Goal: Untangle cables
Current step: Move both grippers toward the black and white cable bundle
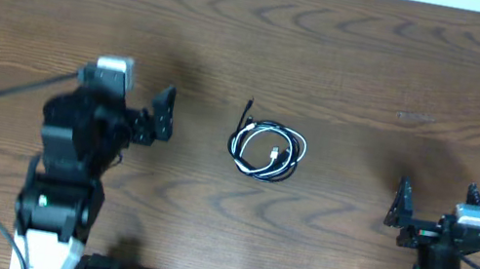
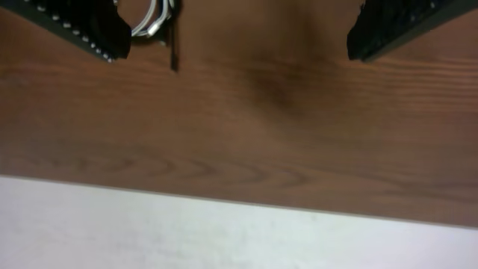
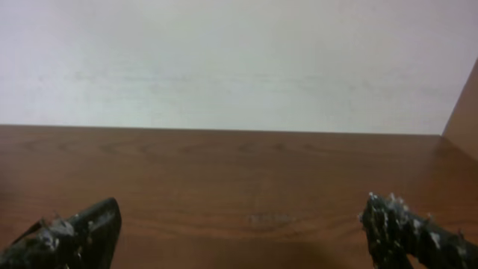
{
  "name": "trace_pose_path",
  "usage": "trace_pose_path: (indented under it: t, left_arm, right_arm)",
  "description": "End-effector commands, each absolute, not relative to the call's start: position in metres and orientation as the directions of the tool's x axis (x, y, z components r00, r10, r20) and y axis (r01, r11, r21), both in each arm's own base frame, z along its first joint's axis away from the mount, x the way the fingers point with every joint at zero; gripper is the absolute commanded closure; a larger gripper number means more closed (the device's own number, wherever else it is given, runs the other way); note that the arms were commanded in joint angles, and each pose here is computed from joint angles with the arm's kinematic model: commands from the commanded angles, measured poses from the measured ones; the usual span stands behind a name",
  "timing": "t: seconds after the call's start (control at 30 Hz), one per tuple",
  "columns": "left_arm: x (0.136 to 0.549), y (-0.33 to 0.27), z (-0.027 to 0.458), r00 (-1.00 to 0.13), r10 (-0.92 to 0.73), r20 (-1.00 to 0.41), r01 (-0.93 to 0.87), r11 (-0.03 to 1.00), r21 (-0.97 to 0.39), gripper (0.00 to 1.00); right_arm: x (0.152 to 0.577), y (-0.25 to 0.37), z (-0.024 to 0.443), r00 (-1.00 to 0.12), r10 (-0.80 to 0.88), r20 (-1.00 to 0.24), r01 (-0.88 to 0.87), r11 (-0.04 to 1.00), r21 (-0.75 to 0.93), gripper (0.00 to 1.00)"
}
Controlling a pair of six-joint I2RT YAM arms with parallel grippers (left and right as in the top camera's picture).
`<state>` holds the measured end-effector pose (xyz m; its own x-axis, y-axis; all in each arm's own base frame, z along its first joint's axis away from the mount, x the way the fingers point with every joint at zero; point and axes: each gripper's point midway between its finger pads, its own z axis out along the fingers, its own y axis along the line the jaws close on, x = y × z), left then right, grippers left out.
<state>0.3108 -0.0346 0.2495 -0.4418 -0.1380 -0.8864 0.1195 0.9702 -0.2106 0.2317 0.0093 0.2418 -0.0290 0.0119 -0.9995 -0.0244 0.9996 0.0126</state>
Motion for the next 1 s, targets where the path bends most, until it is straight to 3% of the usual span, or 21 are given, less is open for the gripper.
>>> trace_pose_path:
  t: [0.0, 0.37, 0.6, 0.83, 0.97]
  left_arm:
    - [0.324, -0.054, 0.273, -0.489, -0.127, -0.863, 0.191, 0.950, -0.248, 0.02]
    - [0.341, -0.105, 0.267, -0.653, 0.057, -0.755, 0.292, 0.939, -0.181, 0.02]
    - [0.337, -0.120, 0.246, -0.805, 0.123, -0.580, 0.287, 0.937, -0.199, 0.02]
    - [0.336, -0.141, 0.212, -0.879, 0.195, -0.436, 0.308, 0.929, -0.205, 0.02]
    - [0.321, -0.172, 0.201, -0.928, 0.153, -0.339, 0.280, 0.887, -0.366, 0.02]
  right_arm:
    - [0.232, 0.011, 0.269, -0.046, 0.002, -0.999, -0.034, 0.999, 0.004, 0.01]
    - [0.261, 0.037, 0.279, -0.336, -0.024, -0.941, -0.161, 0.986, 0.032, 0.01]
    - [0.284, 0.060, 0.264, -0.518, -0.040, -0.855, -0.254, 0.961, 0.108, 0.01]
    - [0.304, 0.066, 0.226, -0.710, 0.041, -0.703, -0.181, 0.954, 0.238, 0.01]
    - [0.312, 0.089, 0.217, -0.734, 0.012, -0.679, -0.280, 0.906, 0.318, 0.01]
